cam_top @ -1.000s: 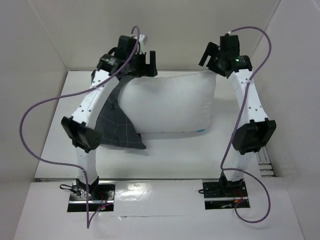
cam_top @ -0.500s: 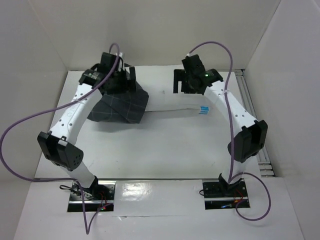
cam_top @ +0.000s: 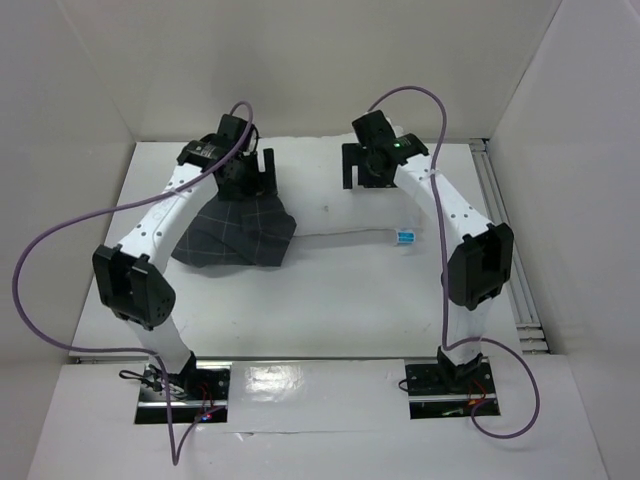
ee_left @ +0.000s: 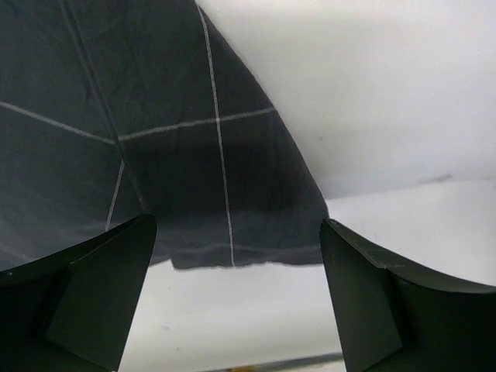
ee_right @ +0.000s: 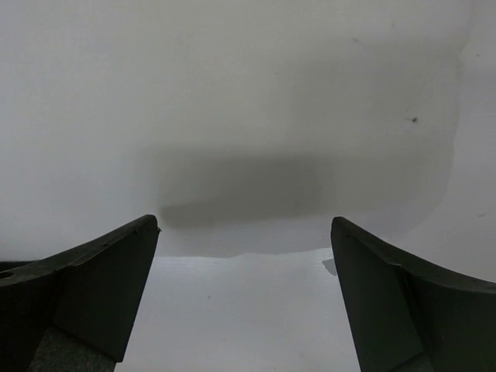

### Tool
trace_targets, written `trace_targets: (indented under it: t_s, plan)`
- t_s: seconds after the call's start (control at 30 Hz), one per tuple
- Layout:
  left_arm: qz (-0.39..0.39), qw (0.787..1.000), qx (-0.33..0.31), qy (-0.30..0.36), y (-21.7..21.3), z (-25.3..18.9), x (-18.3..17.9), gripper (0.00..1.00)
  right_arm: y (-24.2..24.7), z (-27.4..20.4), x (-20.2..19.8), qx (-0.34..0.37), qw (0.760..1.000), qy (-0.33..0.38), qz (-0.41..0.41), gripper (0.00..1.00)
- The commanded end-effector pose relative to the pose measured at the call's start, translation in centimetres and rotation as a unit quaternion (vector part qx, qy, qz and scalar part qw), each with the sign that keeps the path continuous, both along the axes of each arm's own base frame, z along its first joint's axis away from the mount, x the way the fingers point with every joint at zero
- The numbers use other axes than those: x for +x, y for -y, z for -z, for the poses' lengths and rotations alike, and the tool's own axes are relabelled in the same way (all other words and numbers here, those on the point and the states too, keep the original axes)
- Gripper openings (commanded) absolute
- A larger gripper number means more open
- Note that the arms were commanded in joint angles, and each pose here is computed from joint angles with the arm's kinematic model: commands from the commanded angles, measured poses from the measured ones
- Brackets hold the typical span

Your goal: Put the pillow into the pillowcase

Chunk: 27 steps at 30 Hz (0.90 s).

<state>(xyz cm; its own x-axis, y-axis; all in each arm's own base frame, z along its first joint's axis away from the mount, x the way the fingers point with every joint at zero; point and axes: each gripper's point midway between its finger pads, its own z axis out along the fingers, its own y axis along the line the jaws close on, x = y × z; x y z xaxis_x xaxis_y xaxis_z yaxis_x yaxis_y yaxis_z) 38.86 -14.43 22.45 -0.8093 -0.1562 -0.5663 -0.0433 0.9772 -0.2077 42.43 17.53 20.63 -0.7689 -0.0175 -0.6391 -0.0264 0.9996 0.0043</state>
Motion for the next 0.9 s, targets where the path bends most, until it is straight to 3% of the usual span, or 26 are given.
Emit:
trace_targets:
  t_s: [0.0,0.1,0.17,0.2,0.23,0.37,0.4,0.53,0.57,0.67,0.7,0.77,0.8,0.87]
  plan:
    - [-0.014,1.0,0.02,-0.009,-0.2,0.8,1.6,1.0,2.0,0.6,3.1,0.005,0.999,0.015,0.032,0.99]
    - [-0.019,1.0,0.02,-0.009,-0.2,0.8,1.6,0.97,2.6,1.7,4.2,0.009,0.999,0.009,0.051,0.99]
    - [-0.005,1.0,0.011,-0.018,0.4,1.2,1.5,0.83,3.3,2.5,4.9,0.016,0.998,0.008,0.063,0.99]
    - [-0.005,1.0,0.011,-0.017,0.4,1.2,1.7,0.74,3.3,3.2,4.9,0.013,0.998,0.001,0.064,0.99]
    - [0.003,1.0,0.009,-0.018,0.6,1.2,1.6,0.55,3.5,3.2,5.3,0.007,0.998,0.004,0.068,0.99]
    - [-0.001,1.0,0.004,-0.004,0.1,-0.7,1.4,0.0,3.7,3.0,5.8,0.012,0.997,0.014,0.073,0.99]
    - [0.001,1.0,-0.01,0.009,0.1,-2.4,1.4,0.0,3.5,2.7,5.9,0.02,0.997,0.019,0.068,0.99]
    - [0.006,0.999,-0.022,0.029,-0.9,-6.0,0.2,0.0,2.5,5.3,6.0,0.041,0.998,-0.005,0.045,0.81]
    - [0.009,0.999,-0.035,0.028,-1.1,-6.9,-0.6,0.0,2.3,5.2,6.2,0.048,0.998,-0.001,0.041,0.56]
    - [-0.025,0.996,-0.065,0.051,-4.7,-9.3,-0.5,0.0,1.5,7.4,6.3,0.062,0.997,-0.027,0.022,0.1]
    - [-0.06,0.992,-0.079,0.074,-7.8,-10.8,-0.5,0.0,1.6,8.0,6.1,0.059,0.997,-0.038,0.023,0.0]
    - [-0.119,0.985,-0.089,0.091,-11.9,-11.1,0.1,0.0,1.9,7.8,6.0,0.06,0.997,-0.034,0.038,0.0]
    - [-0.176,0.973,-0.095,0.115,-16.4,-11.5,1.1,0.0,2.0,7.5,5.9,0.062,0.997,-0.027,0.044,0.0]
    - [-0.25,0.955,-0.106,0.118,-20.0,-11.0,1.7,0.0,3.0,6.1,5.2,0.074,0.995,-0.009,0.063,0.0]
